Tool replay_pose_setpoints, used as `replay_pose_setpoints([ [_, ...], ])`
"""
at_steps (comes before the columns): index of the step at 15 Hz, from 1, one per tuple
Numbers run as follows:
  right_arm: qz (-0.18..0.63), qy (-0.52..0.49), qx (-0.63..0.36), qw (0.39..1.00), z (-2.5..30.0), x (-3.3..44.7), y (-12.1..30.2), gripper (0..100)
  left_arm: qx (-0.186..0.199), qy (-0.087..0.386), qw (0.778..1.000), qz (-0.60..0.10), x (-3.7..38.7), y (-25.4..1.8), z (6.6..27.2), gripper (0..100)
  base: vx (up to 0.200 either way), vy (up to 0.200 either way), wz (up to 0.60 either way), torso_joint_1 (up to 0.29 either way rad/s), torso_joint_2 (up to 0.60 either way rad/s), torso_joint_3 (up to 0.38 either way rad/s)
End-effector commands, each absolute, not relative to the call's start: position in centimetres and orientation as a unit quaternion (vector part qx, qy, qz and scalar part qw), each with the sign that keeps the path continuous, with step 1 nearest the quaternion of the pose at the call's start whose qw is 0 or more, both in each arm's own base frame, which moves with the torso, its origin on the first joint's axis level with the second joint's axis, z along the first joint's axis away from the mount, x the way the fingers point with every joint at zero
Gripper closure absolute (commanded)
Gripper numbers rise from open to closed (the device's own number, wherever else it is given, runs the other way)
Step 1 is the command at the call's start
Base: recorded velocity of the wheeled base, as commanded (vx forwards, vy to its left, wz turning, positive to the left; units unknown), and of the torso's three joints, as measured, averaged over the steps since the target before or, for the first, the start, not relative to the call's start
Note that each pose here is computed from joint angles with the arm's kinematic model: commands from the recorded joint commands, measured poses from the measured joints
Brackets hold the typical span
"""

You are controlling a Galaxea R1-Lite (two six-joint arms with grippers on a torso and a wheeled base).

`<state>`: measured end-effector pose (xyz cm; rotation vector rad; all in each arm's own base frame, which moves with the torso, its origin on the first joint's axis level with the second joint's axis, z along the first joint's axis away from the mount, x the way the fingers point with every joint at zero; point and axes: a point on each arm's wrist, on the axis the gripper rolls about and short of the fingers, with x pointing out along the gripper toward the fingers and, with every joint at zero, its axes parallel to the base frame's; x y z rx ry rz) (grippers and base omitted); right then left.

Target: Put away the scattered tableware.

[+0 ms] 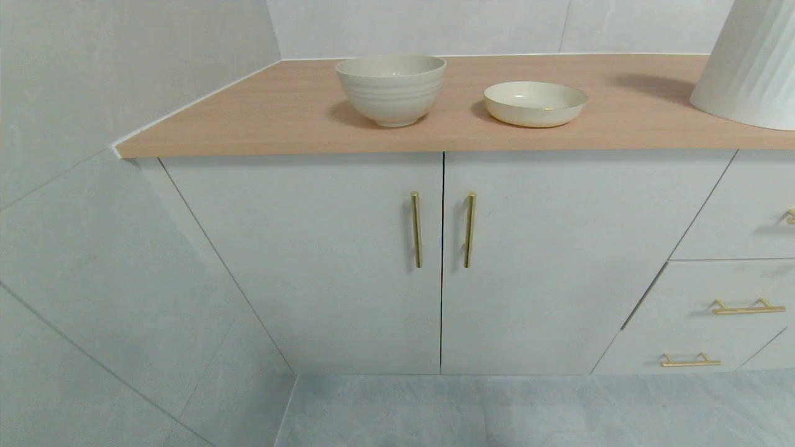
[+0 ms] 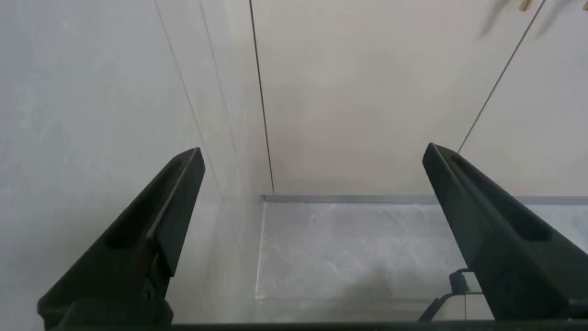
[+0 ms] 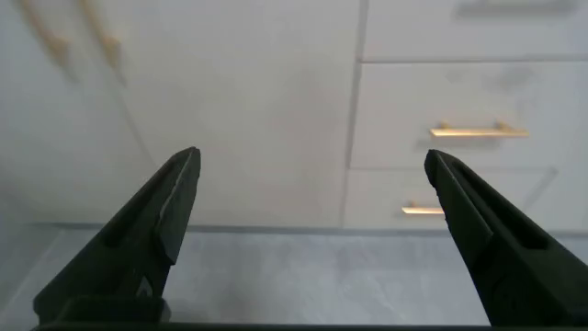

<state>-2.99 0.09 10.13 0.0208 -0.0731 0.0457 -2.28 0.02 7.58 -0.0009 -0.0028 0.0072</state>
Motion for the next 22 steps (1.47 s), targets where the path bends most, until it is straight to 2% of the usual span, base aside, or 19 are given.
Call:
replay_pose_setpoints([
  [1, 0.111, 0.002, 0.014, 0.994, 12.9, -2.4, 0.4, 0, -0.001, -0.001, 1.000, 0.004, -2.3, 0.0, 7.6, 0, 0.000, 0.000, 0.00, 0.000, 0.00, 0.000],
  [2, 0.186, 0.061, 0.024, 0.980, 13.8, -0.8, 0.8, 0, -0.001, -0.001, 1.000, 0.004, -2.3, 0.0, 7.6, 0, 0.000, 0.000, 0.00, 0.000, 0.00, 0.000],
  [4, 0.242, 0.130, 0.042, 0.961, 15.2, 1.9, 1.1, 0, -0.001, -0.001, 1.000, 0.004, -2.3, 0.0, 7.6, 0, 0.000, 0.000, 0.00, 0.000, 0.00, 0.000],
  [6, 0.312, 0.196, 0.055, 0.928, 18.3, 6.6, 1.9, 0, -0.001, -0.001, 1.000, 0.005, -2.3, 0.0, 7.6, 0, 0.000, 0.000, 0.00, 0.000, 0.00, 0.000],
  [7, 0.360, 0.238, 0.053, 0.901, 19.5, 10.0, 3.4, 0, -0.001, -0.001, 1.000, 0.004, -2.3, 0.0, 7.6, 0, 0.000, 0.000, 0.00, 0.000, 0.00, 0.000],
  [9, 0.385, 0.291, 0.049, 0.875, 20.1, 15.2, 6.5, 0, -0.001, -0.001, 1.000, 0.004, -2.3, 0.0, 7.6, 0, 0.000, 0.000, 0.00, 0.000, 0.00, 0.000],
  [12, 0.403, 0.246, 0.039, 0.881, 20.2, 24.1, 11.3, 0, -0.001, -0.001, 1.000, 0.004, -2.3, 0.0, 7.6, 0, 0.000, 0.000, 0.00, 0.000, 0.00, 0.000],
  [14, 0.417, 0.220, 0.056, 0.880, 20.2, 27.3, 13.9, 0, 0.000, -0.001, 1.000, 0.004, -2.3, 0.0, 7.6, 0, 0.000, 0.000, 0.00, 0.000, 0.00, 0.000],
  [17, 0.434, 0.170, 0.072, 0.881, 20.4, 30.9, 16.7, 0, 0.000, -0.001, 1.000, 0.004, -2.3, 0.0, 7.6, 0, 0.000, 0.000, 0.00, 0.000, 0.00, 0.000],
  [22, 0.444, 0.131, 0.089, 0.882, 19.3, 31.8, 18.3, 0, -0.001, -0.001, 1.000, 0.004, -2.3, 0.0, 7.6, 0, 0.000, 0.000, 0.00, 0.000, 0.00, 0.000],
])
